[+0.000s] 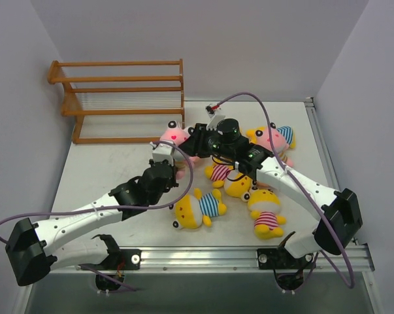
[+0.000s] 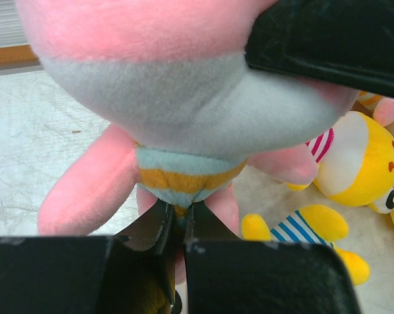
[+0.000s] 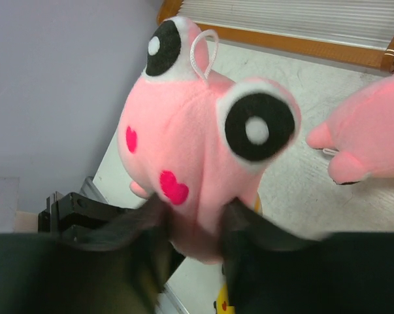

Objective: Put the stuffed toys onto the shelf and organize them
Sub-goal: Pass the stuffed toy from the right arm to the left, then place the stuffed toy onto shelf

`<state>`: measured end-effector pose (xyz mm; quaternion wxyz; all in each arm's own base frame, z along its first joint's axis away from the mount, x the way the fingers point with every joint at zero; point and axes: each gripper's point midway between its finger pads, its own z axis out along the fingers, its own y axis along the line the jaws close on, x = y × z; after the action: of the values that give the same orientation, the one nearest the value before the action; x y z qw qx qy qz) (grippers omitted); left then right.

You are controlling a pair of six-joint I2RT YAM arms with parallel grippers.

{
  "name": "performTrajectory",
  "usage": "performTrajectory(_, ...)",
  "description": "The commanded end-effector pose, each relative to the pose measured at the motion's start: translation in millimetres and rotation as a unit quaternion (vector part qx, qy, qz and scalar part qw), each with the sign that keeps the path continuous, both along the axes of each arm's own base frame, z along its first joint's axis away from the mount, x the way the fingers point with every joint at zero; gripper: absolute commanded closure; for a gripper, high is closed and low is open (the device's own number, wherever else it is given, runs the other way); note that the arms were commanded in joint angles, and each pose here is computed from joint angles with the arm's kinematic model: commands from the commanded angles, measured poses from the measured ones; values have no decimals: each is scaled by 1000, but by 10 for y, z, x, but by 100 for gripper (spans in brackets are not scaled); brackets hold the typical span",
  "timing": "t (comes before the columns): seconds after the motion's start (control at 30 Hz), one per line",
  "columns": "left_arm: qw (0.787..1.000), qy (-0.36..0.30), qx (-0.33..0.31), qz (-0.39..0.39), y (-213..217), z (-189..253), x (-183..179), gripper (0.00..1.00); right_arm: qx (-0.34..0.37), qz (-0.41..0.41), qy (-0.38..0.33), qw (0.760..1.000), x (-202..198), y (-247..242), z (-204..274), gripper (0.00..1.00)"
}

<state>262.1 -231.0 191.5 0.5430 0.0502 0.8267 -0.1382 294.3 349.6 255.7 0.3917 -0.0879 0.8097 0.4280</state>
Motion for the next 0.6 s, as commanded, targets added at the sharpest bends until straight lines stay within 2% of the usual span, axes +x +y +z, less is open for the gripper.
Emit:
performTrajectory(0.0,1000,-3,-28,2,103,82,47,98,21,-3,-28,999,79,52,193,58)
performTrajectory(0.1,999,8,-36,9,244,63,95,98,20,-8,-36,999,130,19,242,32)
performTrajectory(0.13,999,15,-34,11,293,26,99,97,20,-10,-40,999,148,-2,265,20)
performTrajectory(0.2,999,26,-40,18,412,8,150,97,21,-16,-47,999,197,-57,355,9)
performTrajectory(0.3,997,42,-50,32,584,-6,214,98,14,-25,-66,997,263,-164,498,1)
performTrajectory(0.47,994,71,-54,61,869,-13,355,98,-11,-57,-111,992,372,-467,712,0)
performTrajectory(0.5,993,85,-71,48,858,-20,359,98,-18,-64,-119,991,386,-524,731,0)
performTrajectory(0.57,988,104,-92,69,1037,-48,462,98,-35,-81,-140,986,389,-652,798,0)
